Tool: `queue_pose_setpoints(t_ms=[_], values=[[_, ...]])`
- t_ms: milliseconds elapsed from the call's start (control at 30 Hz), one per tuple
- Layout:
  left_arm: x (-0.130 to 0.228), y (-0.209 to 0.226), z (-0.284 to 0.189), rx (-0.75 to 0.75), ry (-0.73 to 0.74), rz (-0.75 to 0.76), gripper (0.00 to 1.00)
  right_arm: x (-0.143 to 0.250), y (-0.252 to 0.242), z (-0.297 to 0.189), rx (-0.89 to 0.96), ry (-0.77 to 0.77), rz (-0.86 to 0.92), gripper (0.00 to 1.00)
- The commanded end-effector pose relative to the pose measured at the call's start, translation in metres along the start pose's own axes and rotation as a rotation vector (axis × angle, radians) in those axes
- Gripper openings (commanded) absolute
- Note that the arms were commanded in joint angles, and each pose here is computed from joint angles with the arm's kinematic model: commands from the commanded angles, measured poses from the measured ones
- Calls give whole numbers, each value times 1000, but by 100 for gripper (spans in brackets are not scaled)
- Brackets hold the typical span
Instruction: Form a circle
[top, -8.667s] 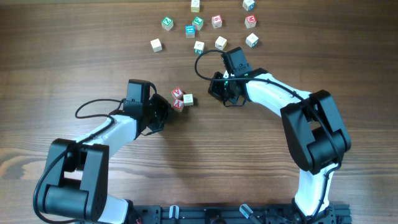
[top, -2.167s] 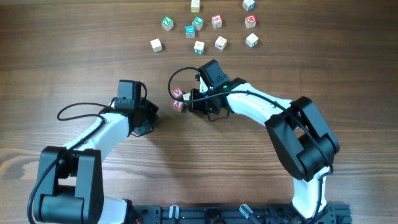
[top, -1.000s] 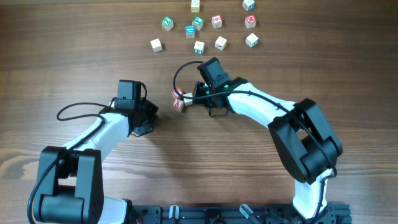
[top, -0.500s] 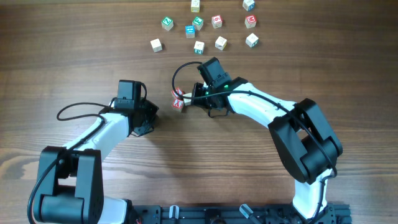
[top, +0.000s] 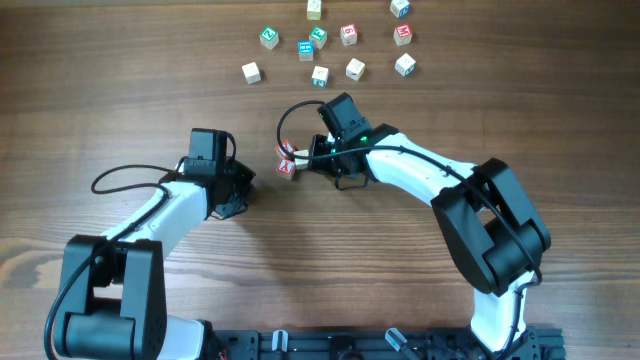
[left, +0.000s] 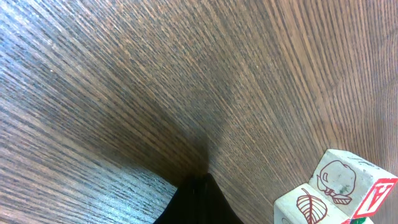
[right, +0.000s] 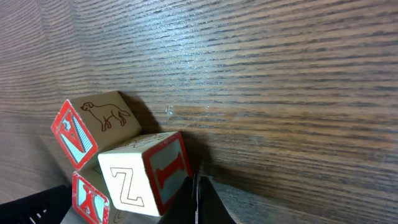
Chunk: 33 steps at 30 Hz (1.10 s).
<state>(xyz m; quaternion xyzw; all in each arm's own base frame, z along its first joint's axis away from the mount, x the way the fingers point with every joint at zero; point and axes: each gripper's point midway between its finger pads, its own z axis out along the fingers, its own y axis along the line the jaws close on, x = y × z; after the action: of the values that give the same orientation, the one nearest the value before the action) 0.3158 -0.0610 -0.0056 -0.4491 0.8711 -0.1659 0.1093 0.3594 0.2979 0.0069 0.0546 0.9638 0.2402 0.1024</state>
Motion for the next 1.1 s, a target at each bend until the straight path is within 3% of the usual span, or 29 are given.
queue_pose_setpoints(t_ms=[0,767,967,1067], values=[[-3,47,13,-161,-36,-4,4,6,5,-3,-29,26,9,5],[-3,47,13,-161,-36,-4,4,7,5,-3,-32,32,9,4],[-4,45,13,-151,-41,0,4,2,-21,-5,83,-3,42,5],[-13,29,14,-91,-73,68,4,-5,-42,-9,152,-24,156,4]])
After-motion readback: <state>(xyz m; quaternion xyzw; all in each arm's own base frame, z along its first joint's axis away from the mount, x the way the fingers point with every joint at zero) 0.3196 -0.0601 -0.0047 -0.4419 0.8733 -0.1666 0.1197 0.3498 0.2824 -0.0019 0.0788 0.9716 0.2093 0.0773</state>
